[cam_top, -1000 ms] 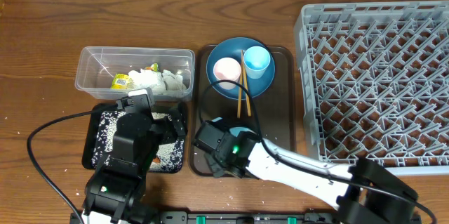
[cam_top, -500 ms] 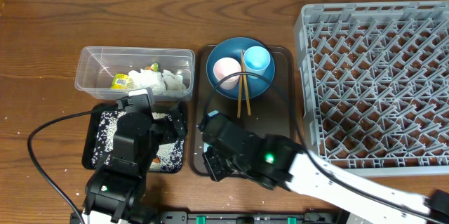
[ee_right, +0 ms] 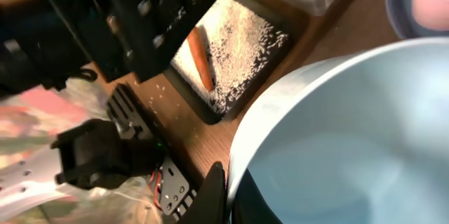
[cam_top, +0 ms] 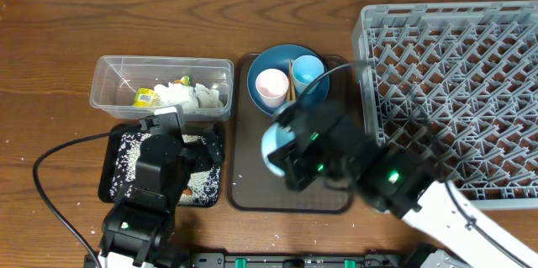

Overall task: Sort waste into correct bins and load items into the dishwasher rack
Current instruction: 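Lift the bowl and carry it right over the grey dish rack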

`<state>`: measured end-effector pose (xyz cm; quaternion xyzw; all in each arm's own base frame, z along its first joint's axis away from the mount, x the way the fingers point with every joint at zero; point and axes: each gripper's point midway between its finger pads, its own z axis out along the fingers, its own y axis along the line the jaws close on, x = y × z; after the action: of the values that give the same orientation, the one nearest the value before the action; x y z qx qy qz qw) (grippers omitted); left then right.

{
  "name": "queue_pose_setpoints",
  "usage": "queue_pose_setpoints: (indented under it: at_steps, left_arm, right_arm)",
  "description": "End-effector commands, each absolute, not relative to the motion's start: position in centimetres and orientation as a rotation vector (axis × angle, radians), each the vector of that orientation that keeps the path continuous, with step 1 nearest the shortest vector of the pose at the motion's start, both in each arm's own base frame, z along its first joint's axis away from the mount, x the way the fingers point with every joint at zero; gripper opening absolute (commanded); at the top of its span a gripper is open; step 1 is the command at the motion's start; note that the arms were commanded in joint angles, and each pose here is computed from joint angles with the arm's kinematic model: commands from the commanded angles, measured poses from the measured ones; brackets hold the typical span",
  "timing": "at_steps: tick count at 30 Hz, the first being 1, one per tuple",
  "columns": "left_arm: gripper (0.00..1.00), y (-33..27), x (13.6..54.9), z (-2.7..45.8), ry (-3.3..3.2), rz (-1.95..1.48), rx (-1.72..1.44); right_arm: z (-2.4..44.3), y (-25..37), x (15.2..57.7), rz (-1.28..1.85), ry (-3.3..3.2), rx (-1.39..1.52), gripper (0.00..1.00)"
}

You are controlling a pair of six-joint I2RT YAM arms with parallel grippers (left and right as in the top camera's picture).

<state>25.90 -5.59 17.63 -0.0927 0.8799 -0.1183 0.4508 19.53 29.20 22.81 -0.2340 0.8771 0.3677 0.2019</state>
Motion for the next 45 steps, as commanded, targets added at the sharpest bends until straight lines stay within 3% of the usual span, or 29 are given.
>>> queue_pose_setpoints:
  at_steps: [1,12,19,27,45]
  left_arm:
    - [0.98,-5.3,26.1,18.3,2.157,-0.277,-0.23]
    - [0.98,-5.3,26.1,18.3,2.157,-0.277,-0.231]
    - [0.98,-5.3,26.1,18.3,2.157,-0.277,-0.231]
    - [0.98,-5.3,26.1,18.3,2.157,-0.277,-0.231]
    - [0.98,-5.3,26.1,18.3,2.154,-0.278,-0.23]
  right_arm:
    - [25.5,27.9,20.4,1.203,2.347,-0.731,0.01]
    - [29.0,15.8,28.8,1.295,2.087,-0.49,0.01]
    - [28.9,10.0,31.8,1.371,1.946,-0.407,0.01]
    - [27.2,8.2,35.1,1.56,1.767,-0.475,0.01]
    - [18.2,6.4,41.0,1.564,1.773,-0.459,0.01]
